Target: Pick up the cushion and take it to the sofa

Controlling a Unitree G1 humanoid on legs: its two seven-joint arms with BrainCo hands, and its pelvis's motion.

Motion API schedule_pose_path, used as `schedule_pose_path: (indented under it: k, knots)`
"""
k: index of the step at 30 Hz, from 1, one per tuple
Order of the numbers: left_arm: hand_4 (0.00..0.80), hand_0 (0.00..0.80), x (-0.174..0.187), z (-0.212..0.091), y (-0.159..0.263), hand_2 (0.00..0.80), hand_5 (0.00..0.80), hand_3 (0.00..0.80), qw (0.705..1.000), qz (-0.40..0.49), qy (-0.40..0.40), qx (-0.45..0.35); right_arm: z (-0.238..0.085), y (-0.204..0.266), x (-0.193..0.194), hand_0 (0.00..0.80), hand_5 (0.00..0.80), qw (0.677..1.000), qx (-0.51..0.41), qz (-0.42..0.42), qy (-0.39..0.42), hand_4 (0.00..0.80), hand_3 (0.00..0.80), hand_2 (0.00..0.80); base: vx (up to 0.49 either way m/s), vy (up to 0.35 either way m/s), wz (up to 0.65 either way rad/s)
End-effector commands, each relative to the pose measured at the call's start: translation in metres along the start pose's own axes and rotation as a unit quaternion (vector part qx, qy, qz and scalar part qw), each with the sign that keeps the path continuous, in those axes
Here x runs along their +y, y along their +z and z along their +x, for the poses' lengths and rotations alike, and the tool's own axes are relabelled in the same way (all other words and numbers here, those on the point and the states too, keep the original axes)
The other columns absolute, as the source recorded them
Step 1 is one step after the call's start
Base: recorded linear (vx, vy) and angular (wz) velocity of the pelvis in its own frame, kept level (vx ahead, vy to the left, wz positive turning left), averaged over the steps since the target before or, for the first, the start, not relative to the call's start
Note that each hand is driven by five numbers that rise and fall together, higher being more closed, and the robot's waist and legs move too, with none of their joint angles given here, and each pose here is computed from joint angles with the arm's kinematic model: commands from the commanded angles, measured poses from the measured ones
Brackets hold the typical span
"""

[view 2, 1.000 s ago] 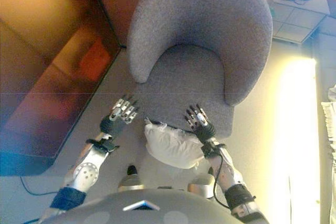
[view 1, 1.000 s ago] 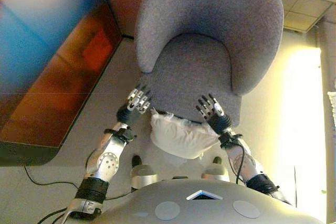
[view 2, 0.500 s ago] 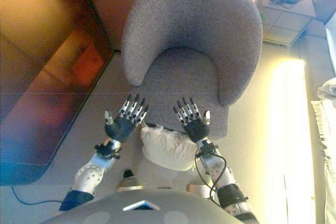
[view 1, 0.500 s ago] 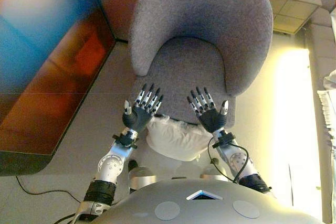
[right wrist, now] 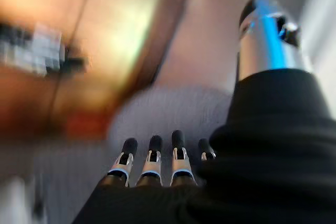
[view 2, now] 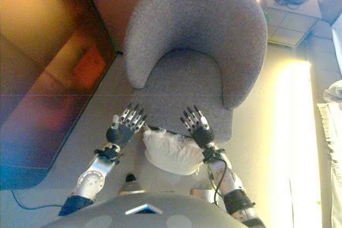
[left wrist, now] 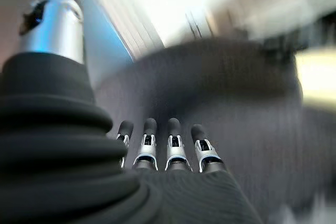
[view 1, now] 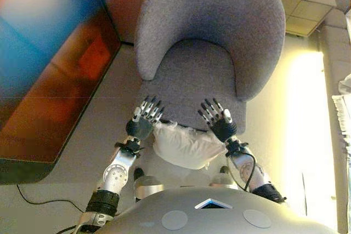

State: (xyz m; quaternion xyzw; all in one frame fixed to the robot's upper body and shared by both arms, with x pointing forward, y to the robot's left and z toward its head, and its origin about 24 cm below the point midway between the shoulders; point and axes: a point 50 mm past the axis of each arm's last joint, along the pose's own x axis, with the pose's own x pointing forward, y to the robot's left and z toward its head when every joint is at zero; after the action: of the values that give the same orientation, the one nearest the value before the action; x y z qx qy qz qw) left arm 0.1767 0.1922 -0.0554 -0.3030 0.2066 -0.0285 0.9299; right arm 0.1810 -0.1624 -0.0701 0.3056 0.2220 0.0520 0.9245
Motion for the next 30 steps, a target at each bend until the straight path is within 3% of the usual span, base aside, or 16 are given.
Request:
schedule_pose_path:
  k: [1,8,17,24,30]
  knots:
    - [0.000,0.000,0.008,0.010,0.040,0.000,0.000,0.000,0.982,0.158,0.072,-0.073,0.008,0.041,-0.007,0.000,0.000,0.988,-0.080,-0.114,-0.071,0.000,0.000,0.000,-0.087,0.003,0.00]
    - [0.000,0.000,-0.006,0.051,0.075,0.000,0.000,0.000,0.958,0.241,0.090,-0.129,0.032,0.092,-0.026,0.000,0.000,0.949,-0.134,-0.219,-0.182,0.000,0.000,0.000,-0.237,-0.015,0.04]
    - [0.000,0.000,-0.061,0.090,0.122,0.000,0.000,0.000,0.933,0.285,0.059,-0.213,0.075,0.163,0.009,0.000,0.000,0.924,-0.187,-0.269,-0.196,0.000,0.000,0.000,-0.253,0.019,-0.07]
    - [0.000,0.000,-0.077,0.100,0.143,0.000,0.000,0.000,0.923,0.305,0.045,-0.230,0.074,0.197,0.001,0.000,0.000,0.912,-0.203,-0.278,-0.222,0.000,0.000,0.000,-0.088,0.032,0.01]
    - [0.000,0.000,-0.078,0.103,0.161,0.000,0.000,0.000,0.916,0.322,0.055,-0.232,0.071,0.207,-0.009,0.000,0.000,0.918,-0.163,-0.310,-0.186,0.000,0.000,0.000,0.048,0.006,-0.04]
